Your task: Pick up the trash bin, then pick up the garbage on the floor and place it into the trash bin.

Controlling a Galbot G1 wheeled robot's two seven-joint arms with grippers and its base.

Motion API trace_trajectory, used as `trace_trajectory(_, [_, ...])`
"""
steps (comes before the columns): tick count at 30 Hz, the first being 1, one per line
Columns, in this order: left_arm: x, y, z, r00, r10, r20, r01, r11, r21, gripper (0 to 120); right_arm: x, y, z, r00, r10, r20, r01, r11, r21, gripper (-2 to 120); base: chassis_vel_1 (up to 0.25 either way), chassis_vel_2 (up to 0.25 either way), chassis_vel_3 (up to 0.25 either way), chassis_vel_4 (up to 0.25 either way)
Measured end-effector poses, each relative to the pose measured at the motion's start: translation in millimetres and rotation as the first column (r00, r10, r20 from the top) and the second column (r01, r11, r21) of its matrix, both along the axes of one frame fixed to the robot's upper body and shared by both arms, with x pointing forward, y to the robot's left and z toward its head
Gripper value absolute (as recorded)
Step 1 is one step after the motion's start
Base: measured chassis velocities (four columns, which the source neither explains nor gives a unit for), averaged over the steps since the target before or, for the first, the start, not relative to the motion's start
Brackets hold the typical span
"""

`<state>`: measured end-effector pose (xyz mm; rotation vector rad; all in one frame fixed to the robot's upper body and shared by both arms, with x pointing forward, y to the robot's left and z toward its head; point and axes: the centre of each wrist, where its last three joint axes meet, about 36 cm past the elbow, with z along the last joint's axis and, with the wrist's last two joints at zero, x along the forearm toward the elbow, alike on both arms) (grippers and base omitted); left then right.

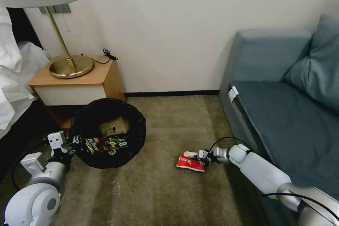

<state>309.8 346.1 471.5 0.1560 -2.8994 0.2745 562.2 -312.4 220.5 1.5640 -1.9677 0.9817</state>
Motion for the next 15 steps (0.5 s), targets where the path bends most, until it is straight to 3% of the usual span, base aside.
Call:
trace_trajectory(5, [-0.4, 0.0, -0.4, 1.0, 0.001, 0.001, -0.001, 1.0, 0.002, 1, 2, -10, 8, 0.999, -0.041, 0.012, 0.04, 0.998, 0.039, 0, 0.0, 0.0, 0.0, 0.0])
trace_trajectory(8, [-0.9, -1.3, -2.0, 1.0, 0.004, 0.001, -0.004, 1.0, 0.002, 1, 11, -33, 36, 0.988, -0.139, 0.066, 0.13, 0.983, 0.129, 0, 0.0, 0.0, 0.0, 0.0])
trace_trajectory(9, [-0.9, -1.6, -3.7, 1.0, 0.007, -0.001, -0.007, 1.0, 0.002, 1, 17, -43, 57, 0.971, -0.224, 0.088, 0.2, 0.954, 0.224, 0, 0.0, 0.0, 0.0, 0.0])
trace_trajectory(10, [-0.8, -1.7, -4.9, 1.0, 0.01, -0.002, -0.01, 1.0, 0.002, 1, 25, -53, 83, 0.94, -0.326, 0.105, 0.269, 0.892, 0.363, 0, 0.0, 0.0, 0.0, 0.0])
trace_trajectory(11, [-0.8, -1.7, -4.9, 1.0, 0.01, -0.002, -0.01, 1.0, 0.002, 1, 25, -53, 83, 0.94, -0.326, 0.105, 0.269, 0.892, 0.363, 0, 0.0, 0.0, 0.0, 0.0])
trace_trajectory(13, [-0.1, -0.6, -5.0, 1.0, 0.011, -0.001, -0.011, 1.0, 0.005, 1, 37, -68, 127, 0.875, -0.462, 0.145, 0.31, 0.764, 0.566, 0, 0.0, 0.0, 0.0, 0.0])
trace_trajectory(14, [-0.1, -0.6, -5.0, 1.0, 0.011, -0.001, -0.011, 1.0, 0.005, 1, 37, -68, 127, 0.875, -0.462, 0.145, 0.31, 0.764, 0.566, 0, 0.0, 0.0, 0.0, 0.0])
trace_trajectory(15, [0.3, 0.8, -4.3, 1.0, 0.011, 0.0, -0.011, 1.0, 0.008, 1, 41, -68, 148, 0.854, -0.497, 0.156, 0.285, 0.696, 0.659, 0, 0.0, 0.0, 0.0, 0.0])
